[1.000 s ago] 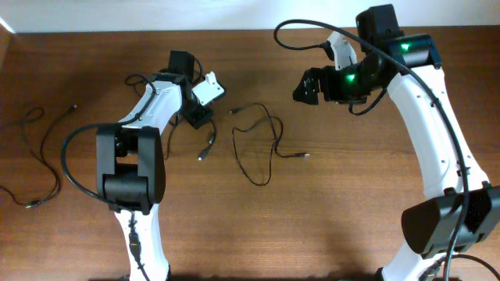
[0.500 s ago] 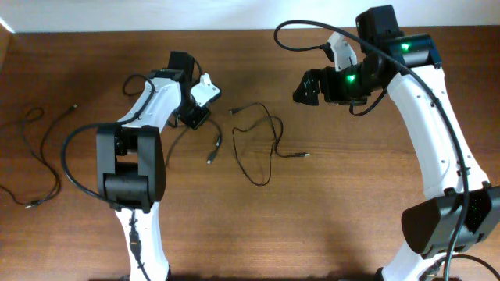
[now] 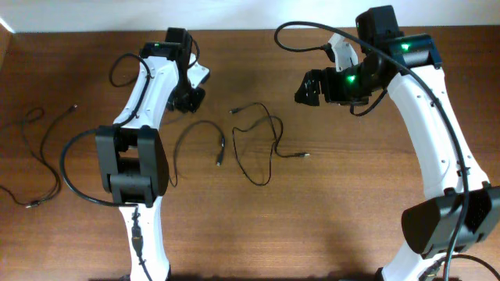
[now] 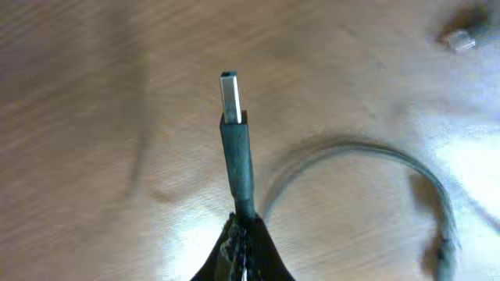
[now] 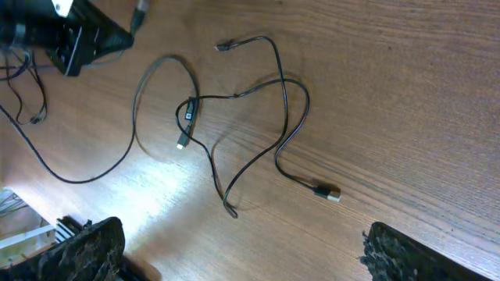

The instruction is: Untangle cables

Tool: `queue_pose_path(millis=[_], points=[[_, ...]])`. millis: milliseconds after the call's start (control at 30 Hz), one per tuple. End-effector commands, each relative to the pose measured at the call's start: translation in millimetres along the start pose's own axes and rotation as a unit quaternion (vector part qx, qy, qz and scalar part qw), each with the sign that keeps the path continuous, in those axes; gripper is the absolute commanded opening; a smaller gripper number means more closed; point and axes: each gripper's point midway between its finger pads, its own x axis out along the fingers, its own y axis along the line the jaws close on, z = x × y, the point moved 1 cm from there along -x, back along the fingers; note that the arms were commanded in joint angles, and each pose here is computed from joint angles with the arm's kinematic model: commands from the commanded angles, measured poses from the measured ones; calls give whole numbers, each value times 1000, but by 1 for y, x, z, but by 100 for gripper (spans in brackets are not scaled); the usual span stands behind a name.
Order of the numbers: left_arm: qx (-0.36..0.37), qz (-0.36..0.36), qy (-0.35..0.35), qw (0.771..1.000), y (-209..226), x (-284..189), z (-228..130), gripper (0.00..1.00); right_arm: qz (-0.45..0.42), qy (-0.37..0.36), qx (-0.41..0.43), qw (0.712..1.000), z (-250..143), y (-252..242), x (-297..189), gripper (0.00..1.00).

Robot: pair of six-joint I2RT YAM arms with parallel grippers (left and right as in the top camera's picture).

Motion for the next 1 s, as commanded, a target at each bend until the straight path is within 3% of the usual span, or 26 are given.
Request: queue_pose_path(millis=[0,167,233,367,400,467,633,667,700,733,867,967], points=[[106,-96,-1,990,-46,4,-4,0,-4,0,-9,1000,-1,2,0,99],[118,-99,18,988,-55,37,-18,4,-4,2,-8,1000,-2,2,0,99],[118,-93,7,989,-54,51,-15,12,-4,2,-8,1000,-2,2,0,99],[119,-86,-8,989,-53,62,-11,14,-4,2,-8,1000,-2,2,0,99],[119,-85,-10,989,-53,62,-10,24,-4,1,-8,1000,-2,2,0,99],[120,-81,-17,989,-52,62,-7,31,-4,1,-8,1000,-1,2,0,99],[123,-24,0,992,-33,58,-6,33,-4,0,-9,1000,-1,2,0,99],[125,-19,0,992,-33,57,-5,36,-3,-1,-9,1000,0,2,0,99],[134,-18,-1,991,-35,57,-3,51,-3,-3,-10,1000,0,2,0,99],[147,-18,-2,989,-37,57,-2,58,-3,-4,-11,1000,1,2,0,99],[207,-17,-6,978,-45,57,2,58,-3,-3,-11,1000,1,2,0,99],[207,-3,-1,978,-41,55,2,54,-3,-4,-11,1000,1,2,0,99]])
